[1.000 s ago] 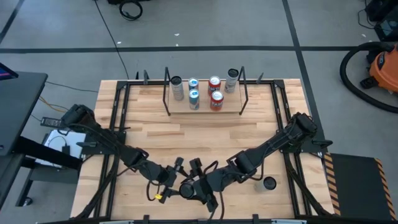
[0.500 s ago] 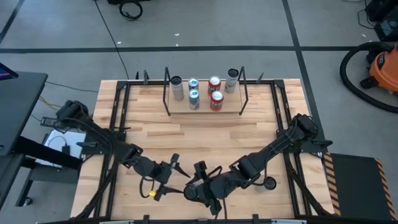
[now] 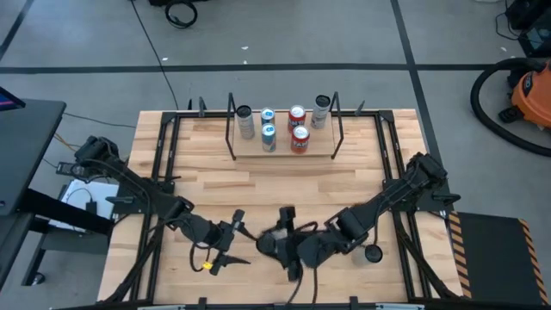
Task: Place canned beverage on shelf
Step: Put the white blue soda can aligned with the other white blue soda can
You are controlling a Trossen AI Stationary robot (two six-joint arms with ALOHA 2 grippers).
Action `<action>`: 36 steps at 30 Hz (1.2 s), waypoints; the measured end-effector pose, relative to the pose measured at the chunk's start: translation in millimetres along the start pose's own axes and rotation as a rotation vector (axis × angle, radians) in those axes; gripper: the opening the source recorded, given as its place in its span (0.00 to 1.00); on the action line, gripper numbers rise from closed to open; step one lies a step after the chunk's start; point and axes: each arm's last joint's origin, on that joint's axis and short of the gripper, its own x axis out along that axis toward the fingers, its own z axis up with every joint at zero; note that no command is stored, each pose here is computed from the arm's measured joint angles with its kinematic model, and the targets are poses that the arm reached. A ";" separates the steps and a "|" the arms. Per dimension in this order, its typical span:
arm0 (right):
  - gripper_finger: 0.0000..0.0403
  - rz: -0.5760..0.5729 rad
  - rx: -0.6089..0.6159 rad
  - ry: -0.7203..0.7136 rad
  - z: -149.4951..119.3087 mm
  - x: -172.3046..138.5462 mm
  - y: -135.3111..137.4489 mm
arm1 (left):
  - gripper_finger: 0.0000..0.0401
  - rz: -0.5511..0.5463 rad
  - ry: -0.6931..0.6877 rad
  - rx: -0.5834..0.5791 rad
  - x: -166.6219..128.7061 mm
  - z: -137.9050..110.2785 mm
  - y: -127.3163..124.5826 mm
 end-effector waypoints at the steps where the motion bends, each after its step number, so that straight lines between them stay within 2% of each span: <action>1: 0.67 -0.033 0.011 -0.014 3.7 -3.7 -6.8 | 0.71 -0.002 0.005 0.001 -2.0 0.6 0.0; 5: 0.67 -0.125 0.011 -0.035 12.7 -19.5 -30.3 | 0.71 -0.007 -0.012 0.004 -14.7 8.6 -0.1; 10: 0.67 -0.154 0.053 -0.061 21.7 -42.6 -63.5 | 0.71 -0.032 -0.016 0.015 -27.3 14.0 -4.1; 12: 0.67 -0.217 0.065 -0.051 22.4 -50.3 -78.8 | 0.71 -0.040 -0.027 0.015 -31.4 16.5 -5.8; 14: 0.67 -0.276 0.068 -0.028 21.0 -56.8 -92.5 | 0.71 -0.041 -0.025 0.015 -34.1 17.4 -5.9; 28: 0.67 -0.425 0.158 0.096 4.1 -92.1 -165.6 | 0.71 -0.039 -0.049 -0.031 -40.2 22.0 -4.4; 36: 0.67 -0.446 0.171 0.187 -10.2 -100.8 -196.9 | 0.71 -0.042 -0.042 -0.044 -40.4 21.4 -5.3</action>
